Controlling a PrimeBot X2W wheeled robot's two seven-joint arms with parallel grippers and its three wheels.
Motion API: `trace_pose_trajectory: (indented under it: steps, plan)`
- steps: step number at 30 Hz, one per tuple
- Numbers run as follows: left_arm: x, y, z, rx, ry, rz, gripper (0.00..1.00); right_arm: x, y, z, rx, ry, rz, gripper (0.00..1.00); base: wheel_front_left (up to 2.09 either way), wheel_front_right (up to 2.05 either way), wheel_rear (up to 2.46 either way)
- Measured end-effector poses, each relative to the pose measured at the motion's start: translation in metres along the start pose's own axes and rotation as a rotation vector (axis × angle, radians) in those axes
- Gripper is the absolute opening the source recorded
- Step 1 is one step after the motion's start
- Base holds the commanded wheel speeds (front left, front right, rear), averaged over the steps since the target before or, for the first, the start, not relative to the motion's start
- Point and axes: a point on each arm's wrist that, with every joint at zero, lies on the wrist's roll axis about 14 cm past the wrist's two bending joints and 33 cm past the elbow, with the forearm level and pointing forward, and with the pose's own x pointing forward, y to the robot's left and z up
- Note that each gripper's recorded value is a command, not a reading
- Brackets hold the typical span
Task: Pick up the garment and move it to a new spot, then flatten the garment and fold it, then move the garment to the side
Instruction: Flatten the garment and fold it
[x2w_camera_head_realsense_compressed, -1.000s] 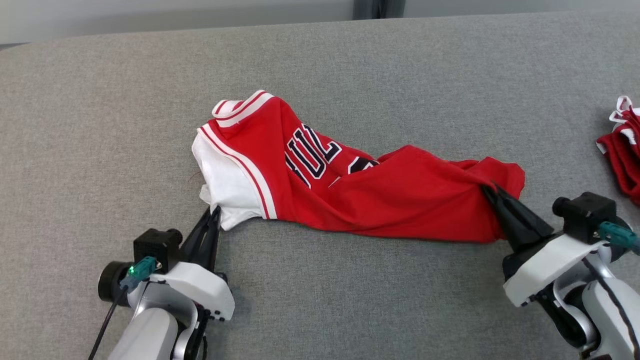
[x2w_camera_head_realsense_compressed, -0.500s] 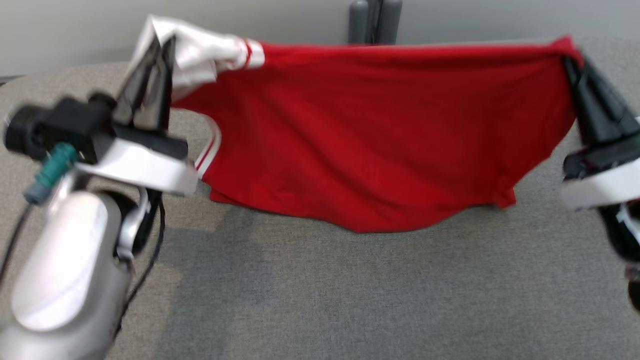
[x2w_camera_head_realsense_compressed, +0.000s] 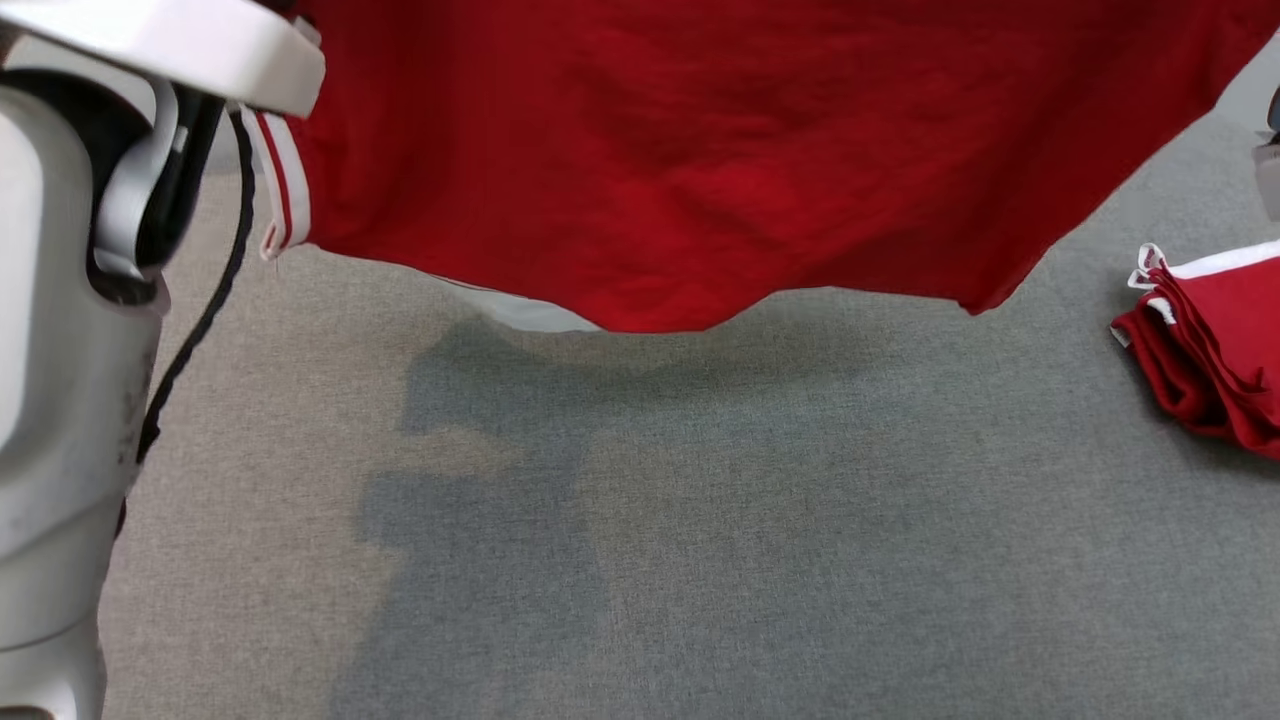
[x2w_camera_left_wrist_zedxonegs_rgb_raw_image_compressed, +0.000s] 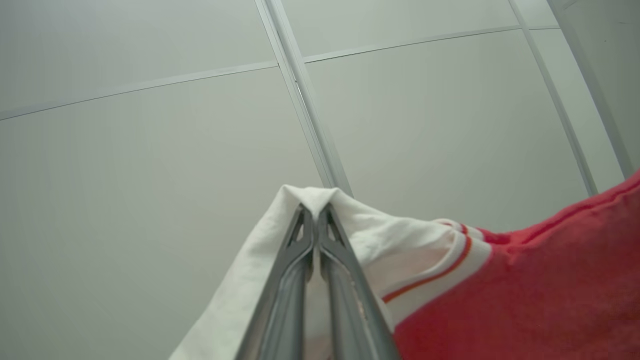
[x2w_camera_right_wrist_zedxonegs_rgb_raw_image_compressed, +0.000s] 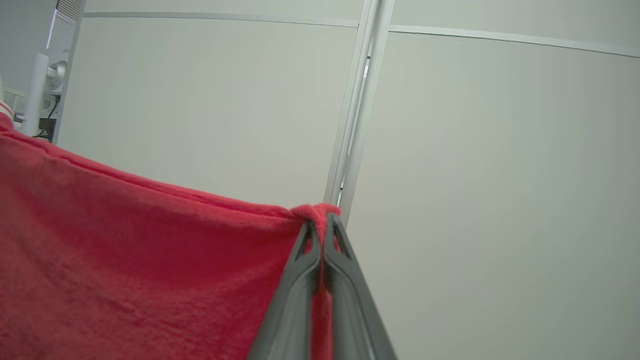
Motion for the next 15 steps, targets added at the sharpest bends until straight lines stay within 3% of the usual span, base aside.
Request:
trace_pose_trajectory:
  steps: [7, 15]
  plan:
    - [0.024, 0.001, -0.033, -0.027, 0.049, -0.027, 0.00, 0.021, -0.007, -0.032, 0.062, 0.076, -0.007, 0.00, 0.00, 0.00, 0.00]
    - [0.066, 0.015, -0.097, -0.066, 0.091, -0.020, 0.00, 0.073, -0.017, -0.085, 0.142, 0.136, -0.032, 0.00, 0.00, 0.00, 0.00]
